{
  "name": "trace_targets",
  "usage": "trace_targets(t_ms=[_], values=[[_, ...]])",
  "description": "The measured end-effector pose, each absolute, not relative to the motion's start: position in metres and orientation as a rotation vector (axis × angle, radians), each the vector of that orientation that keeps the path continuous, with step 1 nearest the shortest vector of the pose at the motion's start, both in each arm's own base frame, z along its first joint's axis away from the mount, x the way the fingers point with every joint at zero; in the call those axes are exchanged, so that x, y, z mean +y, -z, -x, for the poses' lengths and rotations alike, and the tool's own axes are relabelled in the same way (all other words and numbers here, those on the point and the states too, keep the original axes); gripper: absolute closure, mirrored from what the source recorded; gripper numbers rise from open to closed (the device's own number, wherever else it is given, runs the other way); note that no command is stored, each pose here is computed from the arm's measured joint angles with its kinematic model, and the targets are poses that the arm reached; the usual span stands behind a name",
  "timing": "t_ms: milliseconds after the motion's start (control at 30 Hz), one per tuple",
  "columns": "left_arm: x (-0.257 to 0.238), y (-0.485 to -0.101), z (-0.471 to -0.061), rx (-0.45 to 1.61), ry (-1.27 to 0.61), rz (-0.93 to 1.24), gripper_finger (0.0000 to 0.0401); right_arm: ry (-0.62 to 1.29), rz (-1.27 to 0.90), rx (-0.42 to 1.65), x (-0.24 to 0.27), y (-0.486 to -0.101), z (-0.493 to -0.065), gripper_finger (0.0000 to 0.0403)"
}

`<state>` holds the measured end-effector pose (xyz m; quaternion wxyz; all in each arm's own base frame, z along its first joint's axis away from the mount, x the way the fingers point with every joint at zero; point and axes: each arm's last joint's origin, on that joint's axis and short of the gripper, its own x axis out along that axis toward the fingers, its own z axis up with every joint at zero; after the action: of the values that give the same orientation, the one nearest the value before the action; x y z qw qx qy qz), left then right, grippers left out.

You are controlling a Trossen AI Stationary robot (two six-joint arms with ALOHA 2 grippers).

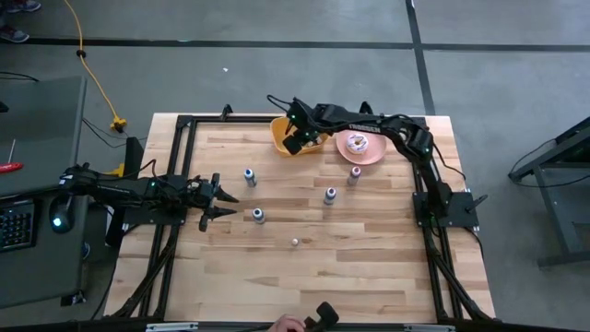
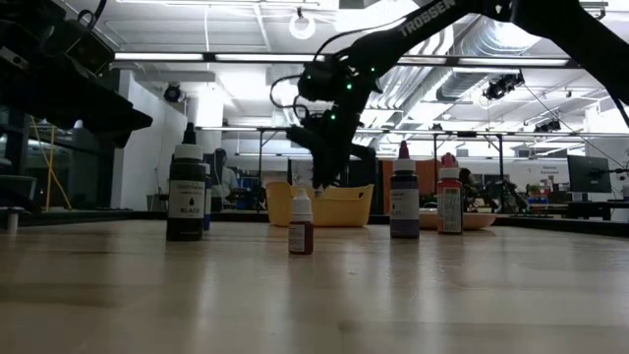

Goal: Pick & Place food coloring
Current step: Put the small green food coloring bottle into the yellow bin

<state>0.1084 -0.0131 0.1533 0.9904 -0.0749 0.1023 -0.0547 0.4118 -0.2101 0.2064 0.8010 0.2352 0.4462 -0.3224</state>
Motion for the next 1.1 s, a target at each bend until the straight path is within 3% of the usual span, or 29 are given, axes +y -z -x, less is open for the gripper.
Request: trace_targets(t_ms=[1100], values=[[-0.013, -0.153, -0.108, 0.205, 0.11, 0.15, 0.0238, 0.718, -0.537, 1.07, -0.21, -0.178, -0.411, 0.0351]])
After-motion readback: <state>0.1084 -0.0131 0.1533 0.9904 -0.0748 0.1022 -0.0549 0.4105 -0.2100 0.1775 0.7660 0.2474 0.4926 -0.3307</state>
